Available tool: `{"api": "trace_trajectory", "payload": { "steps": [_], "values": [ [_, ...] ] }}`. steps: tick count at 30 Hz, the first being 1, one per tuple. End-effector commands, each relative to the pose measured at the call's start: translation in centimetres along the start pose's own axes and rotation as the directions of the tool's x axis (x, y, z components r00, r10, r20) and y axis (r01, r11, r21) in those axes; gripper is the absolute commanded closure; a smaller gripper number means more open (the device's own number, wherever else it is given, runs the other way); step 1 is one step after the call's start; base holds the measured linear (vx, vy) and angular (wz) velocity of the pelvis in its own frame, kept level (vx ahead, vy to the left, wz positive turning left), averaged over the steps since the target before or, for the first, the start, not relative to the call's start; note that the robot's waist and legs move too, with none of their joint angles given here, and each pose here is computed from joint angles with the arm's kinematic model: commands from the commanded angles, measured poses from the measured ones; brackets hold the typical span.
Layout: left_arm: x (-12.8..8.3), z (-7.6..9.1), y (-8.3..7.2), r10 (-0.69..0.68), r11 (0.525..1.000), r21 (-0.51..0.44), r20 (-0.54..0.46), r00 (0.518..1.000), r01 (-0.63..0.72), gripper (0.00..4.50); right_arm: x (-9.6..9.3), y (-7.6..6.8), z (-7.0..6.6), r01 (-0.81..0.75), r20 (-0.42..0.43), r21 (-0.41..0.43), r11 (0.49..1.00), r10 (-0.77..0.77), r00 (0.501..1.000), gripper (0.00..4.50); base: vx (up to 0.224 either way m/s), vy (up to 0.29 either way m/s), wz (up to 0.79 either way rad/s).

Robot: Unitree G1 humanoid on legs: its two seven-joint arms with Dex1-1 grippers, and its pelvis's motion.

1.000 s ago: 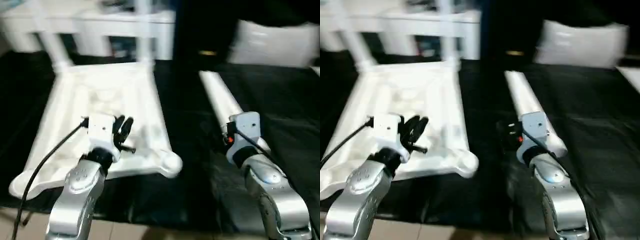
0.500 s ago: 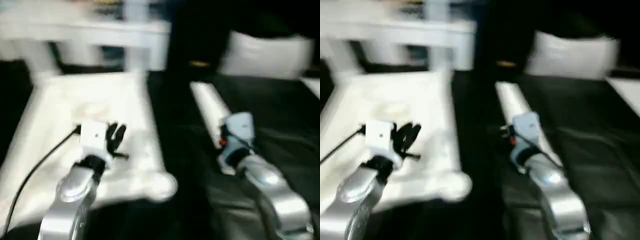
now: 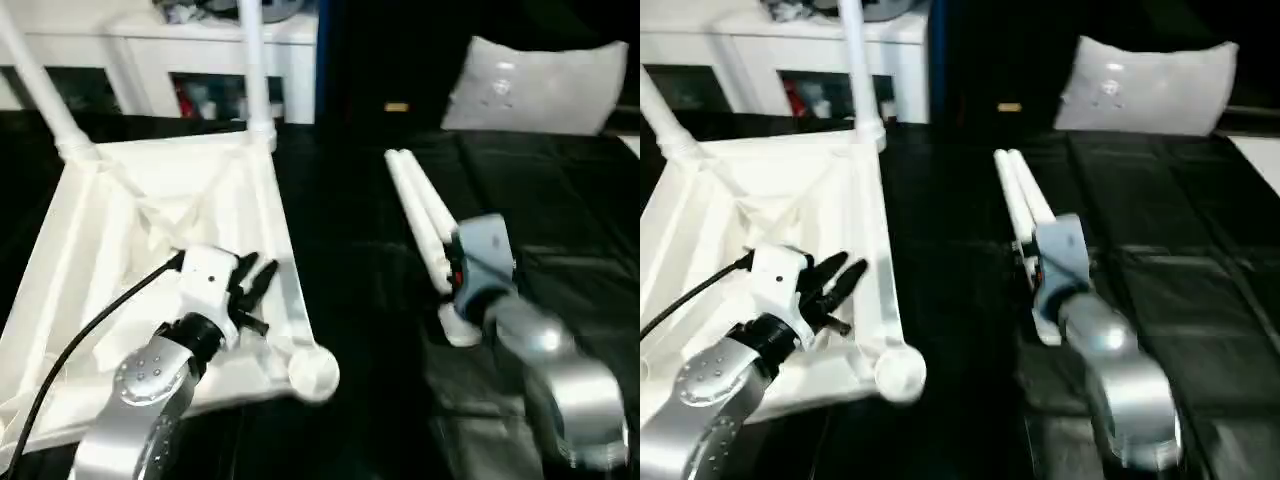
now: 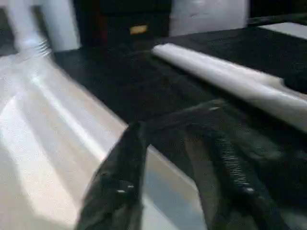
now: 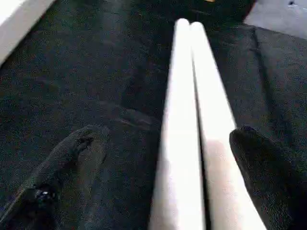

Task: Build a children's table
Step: Pick table leg

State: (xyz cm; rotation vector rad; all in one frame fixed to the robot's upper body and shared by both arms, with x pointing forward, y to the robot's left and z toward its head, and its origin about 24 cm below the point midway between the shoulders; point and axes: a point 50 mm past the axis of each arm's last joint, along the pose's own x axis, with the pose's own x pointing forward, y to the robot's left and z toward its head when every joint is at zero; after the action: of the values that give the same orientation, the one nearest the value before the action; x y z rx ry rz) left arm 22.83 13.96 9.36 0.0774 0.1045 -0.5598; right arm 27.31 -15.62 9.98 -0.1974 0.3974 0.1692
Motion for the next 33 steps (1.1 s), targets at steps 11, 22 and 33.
{"api": "trace_trajectory", "payload": {
  "steps": [11, 22, 33],
  "values": [
    [-0.9, 1.8, -1.8, -0.334, 0.941, 0.027, -0.073, 0.940, 0.337, 1.77, 3.8, -1.9, 2.5, -0.006, -0.250, 0.087, 0.996, 0.027, 0.968, 0.00, -0.025, -0.005, 0.00],
    [-1.4, 1.7, -2.2, -0.403, 0.914, -0.005, -0.114, 0.908, 0.405, 0.86, 4.7, -1.3, 2.8, -0.082, -0.304, 0.141, 0.987, 0.122, 0.945, 0.00, 0.000, 0.000, 0.00],
    [-1.6, 1.5, -2.1, -0.422, 0.906, -0.025, -0.138, 0.896, 0.423, 0.03, 4.6, -0.9, 2.4, -0.126, -0.338, 0.151, 0.980, 0.171, 0.925, 0.76, 0.000, 0.000, 0.00]
  ]
}}
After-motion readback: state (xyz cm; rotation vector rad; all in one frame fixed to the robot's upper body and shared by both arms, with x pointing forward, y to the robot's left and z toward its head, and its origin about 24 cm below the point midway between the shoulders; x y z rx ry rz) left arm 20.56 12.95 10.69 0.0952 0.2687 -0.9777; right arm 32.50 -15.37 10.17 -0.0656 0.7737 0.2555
